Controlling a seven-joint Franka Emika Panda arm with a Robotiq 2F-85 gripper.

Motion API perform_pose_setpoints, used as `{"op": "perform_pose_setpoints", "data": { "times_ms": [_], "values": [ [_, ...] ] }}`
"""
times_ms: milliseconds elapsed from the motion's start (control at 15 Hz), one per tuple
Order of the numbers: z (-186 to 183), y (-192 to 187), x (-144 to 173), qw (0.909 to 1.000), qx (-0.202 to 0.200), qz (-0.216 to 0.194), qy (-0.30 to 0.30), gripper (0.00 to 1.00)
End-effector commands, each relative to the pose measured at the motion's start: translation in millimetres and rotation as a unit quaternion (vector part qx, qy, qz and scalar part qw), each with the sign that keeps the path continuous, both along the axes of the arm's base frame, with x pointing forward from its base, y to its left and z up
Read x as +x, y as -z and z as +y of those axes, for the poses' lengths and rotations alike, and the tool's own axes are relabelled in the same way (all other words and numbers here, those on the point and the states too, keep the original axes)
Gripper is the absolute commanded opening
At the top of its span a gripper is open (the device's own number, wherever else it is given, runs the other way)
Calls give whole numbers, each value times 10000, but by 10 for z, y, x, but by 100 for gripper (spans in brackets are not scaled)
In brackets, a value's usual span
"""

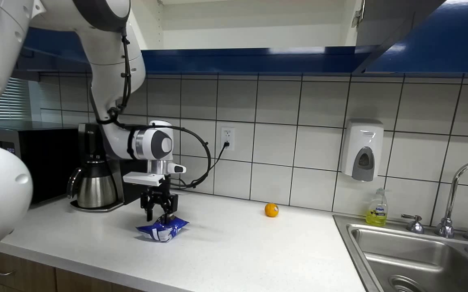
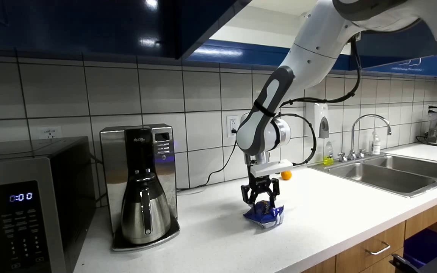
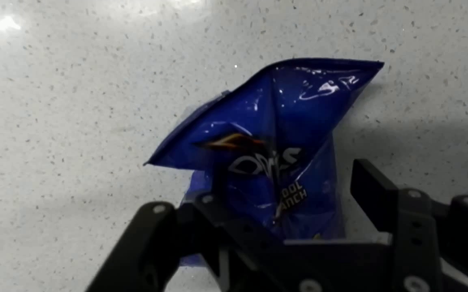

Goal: Move an object and put it on another position

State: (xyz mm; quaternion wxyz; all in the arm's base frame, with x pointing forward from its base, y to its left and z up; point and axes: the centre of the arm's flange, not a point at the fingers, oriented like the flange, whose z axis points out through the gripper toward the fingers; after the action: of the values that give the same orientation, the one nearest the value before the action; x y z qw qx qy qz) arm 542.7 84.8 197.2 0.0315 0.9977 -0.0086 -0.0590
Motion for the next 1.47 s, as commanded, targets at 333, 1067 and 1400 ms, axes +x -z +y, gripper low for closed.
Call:
{"op": "perform_pose_setpoints", "data": {
  "times_ms": [333, 1067, 1400],
  "values": [
    [3, -31, -83, 9999, -137, -23, 83, 11],
    [11, -173, -95, 9998, -108, -124, 70, 0],
    [67, -466, -152, 9996, -106, -278, -8, 0]
  ]
}}
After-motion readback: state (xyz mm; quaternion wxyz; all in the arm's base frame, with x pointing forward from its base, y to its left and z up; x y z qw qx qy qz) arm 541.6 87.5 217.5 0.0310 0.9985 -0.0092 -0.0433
